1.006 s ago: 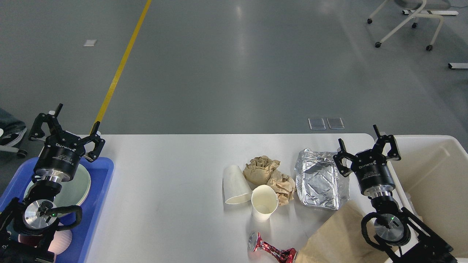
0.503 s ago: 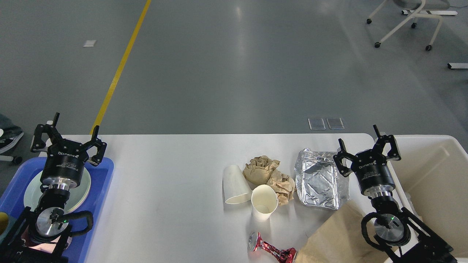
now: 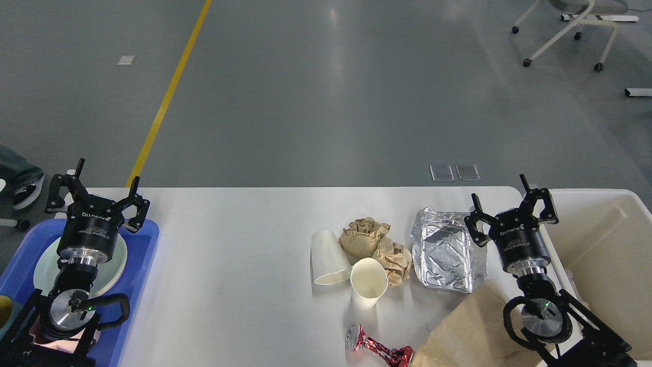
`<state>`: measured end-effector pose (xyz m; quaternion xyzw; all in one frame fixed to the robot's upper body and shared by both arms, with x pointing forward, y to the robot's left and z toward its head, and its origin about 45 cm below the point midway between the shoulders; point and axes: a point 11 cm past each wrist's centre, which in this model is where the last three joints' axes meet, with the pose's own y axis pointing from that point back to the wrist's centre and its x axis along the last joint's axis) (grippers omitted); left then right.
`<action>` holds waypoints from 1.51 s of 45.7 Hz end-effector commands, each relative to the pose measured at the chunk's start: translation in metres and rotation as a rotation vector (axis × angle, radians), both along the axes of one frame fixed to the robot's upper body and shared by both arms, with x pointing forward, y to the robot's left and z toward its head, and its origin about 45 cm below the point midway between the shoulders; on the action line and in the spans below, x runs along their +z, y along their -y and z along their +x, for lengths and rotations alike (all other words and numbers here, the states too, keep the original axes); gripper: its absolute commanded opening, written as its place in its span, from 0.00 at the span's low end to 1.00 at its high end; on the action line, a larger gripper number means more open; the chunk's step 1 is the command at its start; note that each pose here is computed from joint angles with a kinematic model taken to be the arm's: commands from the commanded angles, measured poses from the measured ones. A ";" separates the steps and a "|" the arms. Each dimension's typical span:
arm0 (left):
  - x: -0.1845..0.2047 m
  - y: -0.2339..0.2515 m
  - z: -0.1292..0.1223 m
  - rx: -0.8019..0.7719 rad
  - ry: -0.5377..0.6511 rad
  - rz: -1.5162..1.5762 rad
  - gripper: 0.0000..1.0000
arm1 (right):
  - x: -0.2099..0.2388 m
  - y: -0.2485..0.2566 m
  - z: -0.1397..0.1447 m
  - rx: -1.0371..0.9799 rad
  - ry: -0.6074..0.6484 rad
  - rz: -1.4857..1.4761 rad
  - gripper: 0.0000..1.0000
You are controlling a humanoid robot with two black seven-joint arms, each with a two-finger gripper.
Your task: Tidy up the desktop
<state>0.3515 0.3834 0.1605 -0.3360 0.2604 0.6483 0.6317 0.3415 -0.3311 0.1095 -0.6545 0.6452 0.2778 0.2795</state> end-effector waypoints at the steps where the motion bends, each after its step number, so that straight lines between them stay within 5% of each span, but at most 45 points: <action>1: -0.006 0.005 -0.002 -0.007 -0.013 -0.007 0.96 | 0.000 0.000 0.000 -0.001 0.000 0.001 1.00; 69: -0.032 0.012 -0.015 -0.090 0.028 -0.041 0.96 | 0.000 0.000 0.000 0.000 0.000 0.000 1.00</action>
